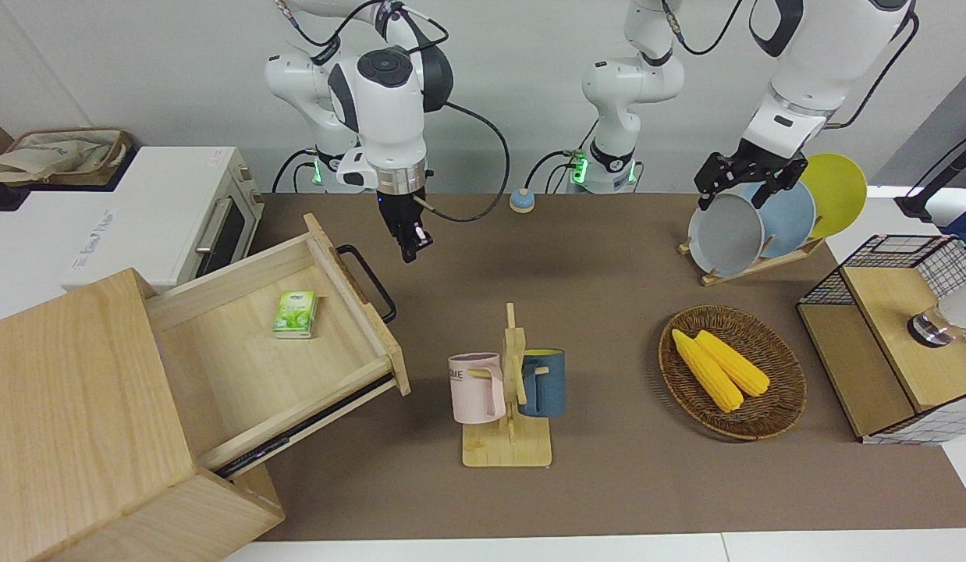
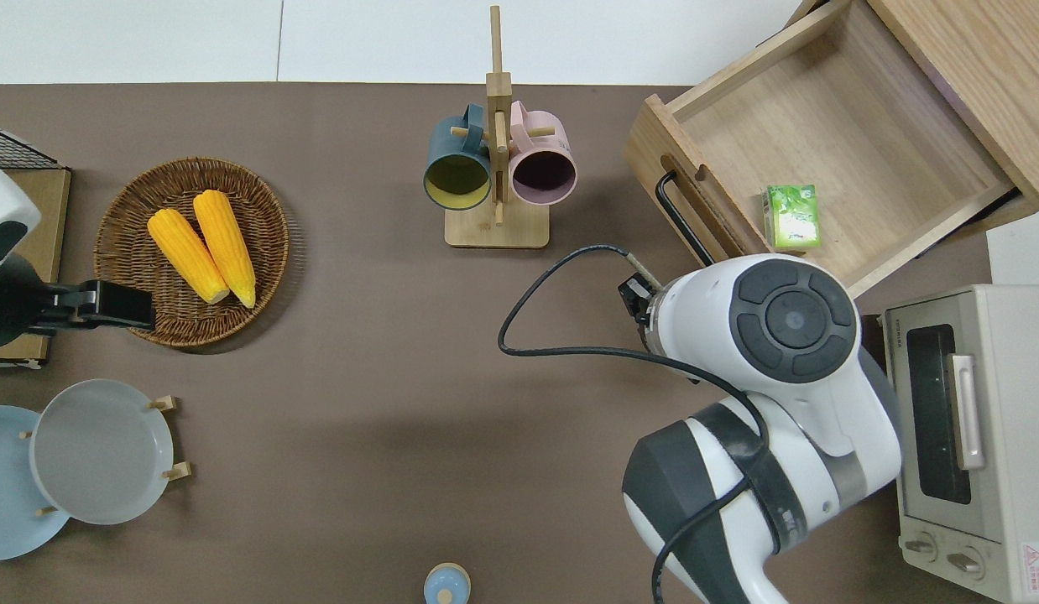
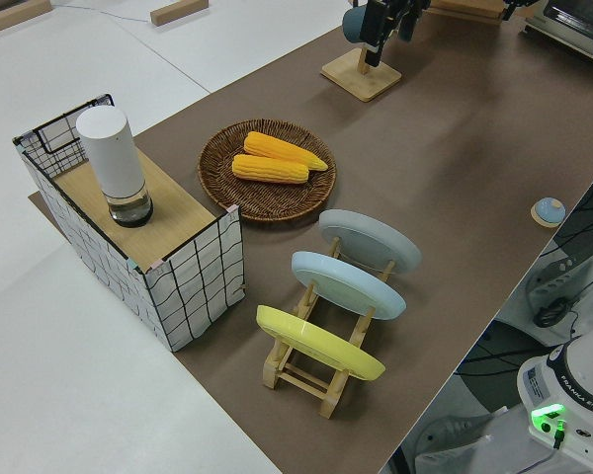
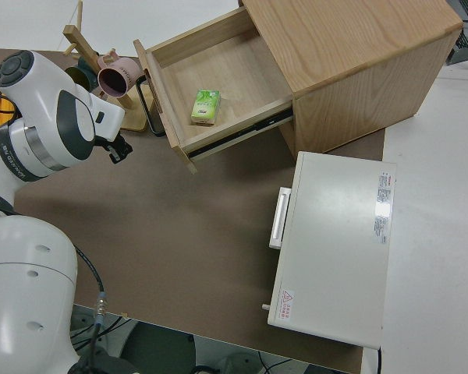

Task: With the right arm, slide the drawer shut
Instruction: 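Push the drawer front with the right gripper away from the robot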

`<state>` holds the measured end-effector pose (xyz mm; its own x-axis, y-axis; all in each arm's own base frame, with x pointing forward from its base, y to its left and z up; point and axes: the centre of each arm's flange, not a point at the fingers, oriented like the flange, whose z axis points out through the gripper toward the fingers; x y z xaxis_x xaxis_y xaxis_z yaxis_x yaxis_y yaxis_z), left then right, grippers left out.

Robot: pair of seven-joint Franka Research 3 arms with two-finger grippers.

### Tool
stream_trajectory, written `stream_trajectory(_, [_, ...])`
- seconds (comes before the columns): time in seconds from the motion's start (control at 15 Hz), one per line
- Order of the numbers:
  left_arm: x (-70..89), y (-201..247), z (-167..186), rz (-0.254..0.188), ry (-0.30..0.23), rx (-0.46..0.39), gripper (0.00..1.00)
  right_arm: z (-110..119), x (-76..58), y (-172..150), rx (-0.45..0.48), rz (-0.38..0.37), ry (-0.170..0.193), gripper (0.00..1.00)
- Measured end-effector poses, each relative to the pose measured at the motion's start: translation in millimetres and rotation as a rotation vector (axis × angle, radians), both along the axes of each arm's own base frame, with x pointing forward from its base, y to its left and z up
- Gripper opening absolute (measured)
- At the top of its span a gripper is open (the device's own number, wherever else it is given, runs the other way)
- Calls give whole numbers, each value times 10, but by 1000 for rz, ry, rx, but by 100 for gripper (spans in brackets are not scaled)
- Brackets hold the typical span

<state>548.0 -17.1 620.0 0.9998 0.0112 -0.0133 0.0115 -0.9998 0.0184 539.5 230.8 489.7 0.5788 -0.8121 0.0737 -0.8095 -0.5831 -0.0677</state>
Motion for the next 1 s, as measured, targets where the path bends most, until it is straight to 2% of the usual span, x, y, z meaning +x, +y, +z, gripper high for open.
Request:
stream_trajectory(0.33, [0, 0, 0, 0, 0, 0, 100, -35, 77, -125, -2, -13, 4, 1])
stream_trajectory(1.0, [0, 0, 0, 0, 0, 0, 100, -148, 204, -340, -6, 33, 21, 1])
